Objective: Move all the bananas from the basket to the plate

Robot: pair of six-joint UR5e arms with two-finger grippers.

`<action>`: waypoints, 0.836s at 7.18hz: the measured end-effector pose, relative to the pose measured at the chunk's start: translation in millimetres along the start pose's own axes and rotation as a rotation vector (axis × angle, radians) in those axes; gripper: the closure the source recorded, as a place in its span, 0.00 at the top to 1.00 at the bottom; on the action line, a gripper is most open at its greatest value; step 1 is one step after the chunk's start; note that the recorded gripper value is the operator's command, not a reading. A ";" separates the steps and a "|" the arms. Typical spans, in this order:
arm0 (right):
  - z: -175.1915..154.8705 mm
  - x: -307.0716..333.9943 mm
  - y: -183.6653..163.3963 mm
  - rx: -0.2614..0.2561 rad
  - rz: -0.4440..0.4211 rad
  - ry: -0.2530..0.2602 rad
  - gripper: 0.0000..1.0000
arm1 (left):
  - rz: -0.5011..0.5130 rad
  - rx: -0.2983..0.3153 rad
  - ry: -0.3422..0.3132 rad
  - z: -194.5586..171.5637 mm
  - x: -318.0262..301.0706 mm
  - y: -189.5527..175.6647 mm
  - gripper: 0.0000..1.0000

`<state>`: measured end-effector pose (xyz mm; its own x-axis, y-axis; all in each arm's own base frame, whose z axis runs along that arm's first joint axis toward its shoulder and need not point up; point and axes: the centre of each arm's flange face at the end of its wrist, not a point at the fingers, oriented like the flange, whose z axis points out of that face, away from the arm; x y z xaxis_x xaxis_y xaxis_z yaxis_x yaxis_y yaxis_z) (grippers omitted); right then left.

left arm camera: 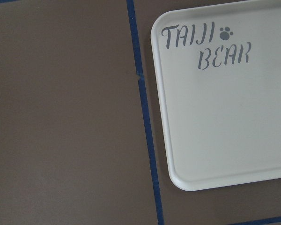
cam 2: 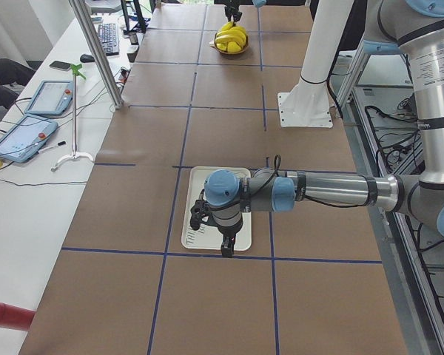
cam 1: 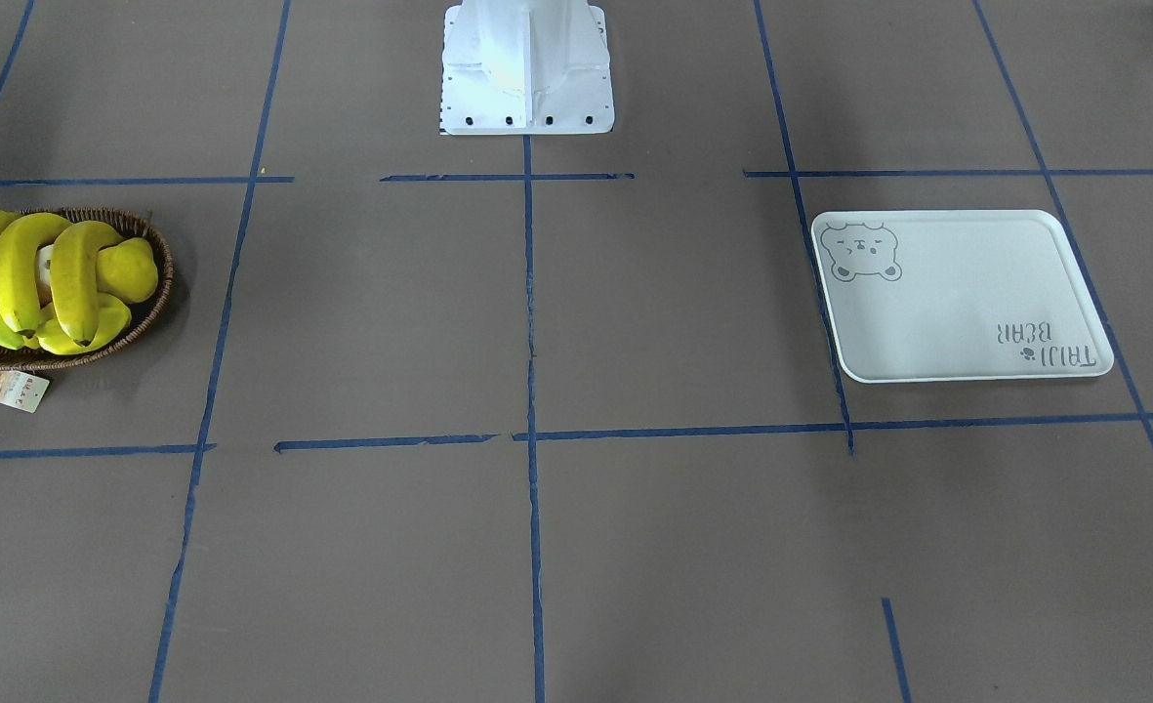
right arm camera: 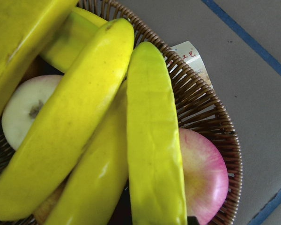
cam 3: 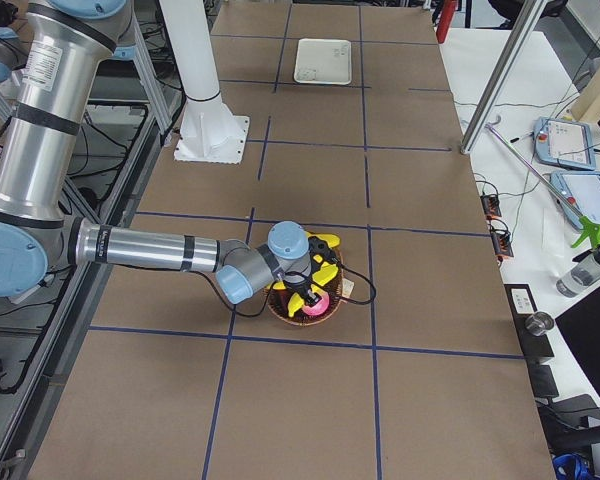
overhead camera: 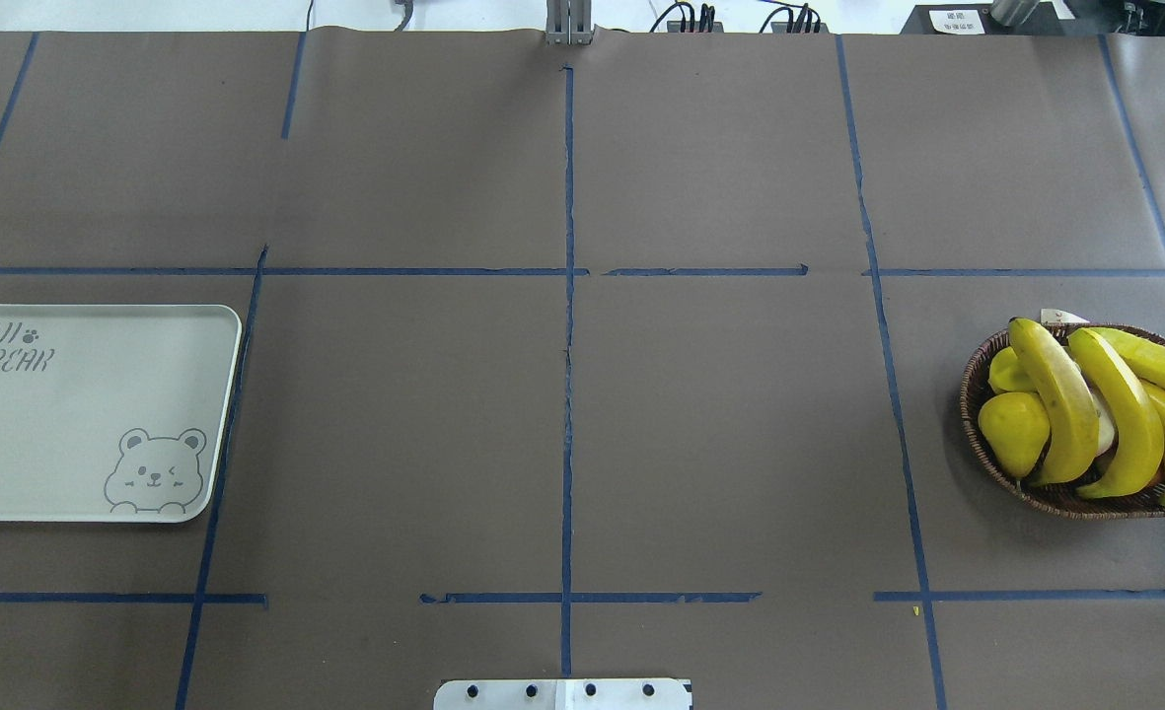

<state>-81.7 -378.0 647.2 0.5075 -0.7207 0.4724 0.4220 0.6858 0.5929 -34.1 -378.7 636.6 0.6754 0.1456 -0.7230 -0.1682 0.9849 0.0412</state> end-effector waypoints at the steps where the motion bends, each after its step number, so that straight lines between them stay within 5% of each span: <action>1: -2.5 0.0 -1.2 0.009 0.000 -0.005 0.03 | 0.001 0.001 0.000 0.1 -0.1 -0.1 1.00; 4: -36.3 17.6 4.6 0.075 0.081 -0.036 0.00 | 0.017 0.013 -0.002 -3.3 3.5 -4.5 1.00; 6: -76.1 19.7 -37.3 0.093 0.153 -0.067 0.01 | 0.053 0.041 -0.001 -13.4 15.3 -14.3 1.00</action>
<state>-30.3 -410.1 584.8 0.5080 -0.6156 0.6025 0.2710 0.7781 0.5666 -30.9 -391.8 615.8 0.6668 0.1980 -0.7184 -0.1742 0.9788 0.1081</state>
